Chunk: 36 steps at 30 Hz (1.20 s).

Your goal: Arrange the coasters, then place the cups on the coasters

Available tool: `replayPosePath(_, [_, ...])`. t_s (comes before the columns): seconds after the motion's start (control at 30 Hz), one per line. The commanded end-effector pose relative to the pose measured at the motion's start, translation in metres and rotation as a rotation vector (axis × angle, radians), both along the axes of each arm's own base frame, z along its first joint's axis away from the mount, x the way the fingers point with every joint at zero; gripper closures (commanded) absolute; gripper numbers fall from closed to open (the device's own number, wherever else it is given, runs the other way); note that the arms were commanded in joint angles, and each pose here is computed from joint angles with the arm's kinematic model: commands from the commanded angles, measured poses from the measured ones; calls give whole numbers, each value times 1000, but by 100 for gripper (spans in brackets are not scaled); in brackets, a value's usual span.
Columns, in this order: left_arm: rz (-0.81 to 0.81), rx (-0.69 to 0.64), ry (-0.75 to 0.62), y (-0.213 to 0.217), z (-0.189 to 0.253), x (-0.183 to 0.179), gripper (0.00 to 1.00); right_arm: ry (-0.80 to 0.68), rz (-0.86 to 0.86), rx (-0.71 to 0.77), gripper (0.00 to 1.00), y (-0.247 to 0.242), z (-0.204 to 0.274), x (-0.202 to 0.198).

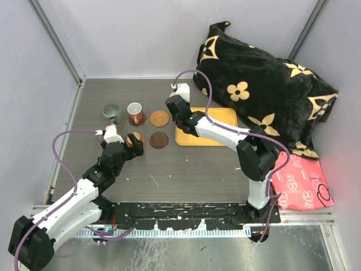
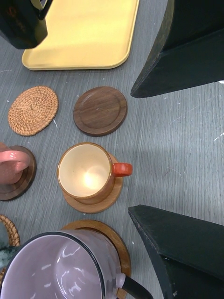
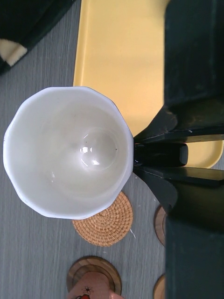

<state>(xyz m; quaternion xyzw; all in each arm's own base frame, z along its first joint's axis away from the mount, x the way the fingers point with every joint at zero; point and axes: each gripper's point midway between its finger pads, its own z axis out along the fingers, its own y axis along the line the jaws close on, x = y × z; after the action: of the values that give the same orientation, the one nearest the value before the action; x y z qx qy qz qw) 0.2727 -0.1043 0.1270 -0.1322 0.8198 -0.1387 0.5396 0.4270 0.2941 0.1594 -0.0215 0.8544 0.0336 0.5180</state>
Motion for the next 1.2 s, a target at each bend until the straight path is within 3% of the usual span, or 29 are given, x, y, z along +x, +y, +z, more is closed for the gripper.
replayPosePath(0.0, [65, -27, -56, 9, 14, 5, 2, -170, -61, 164, 100, 26, 71, 21])
replayPosePath(0.6, [115, -31, -66, 19, 15, 2, 2, -151, -45, 232, 100, 95, 58, 27])
replayPosePath(1.17, [119, -35, -67, 20, 16, 1, 2, -93, -66, 253, 100, 111, 39, 20])
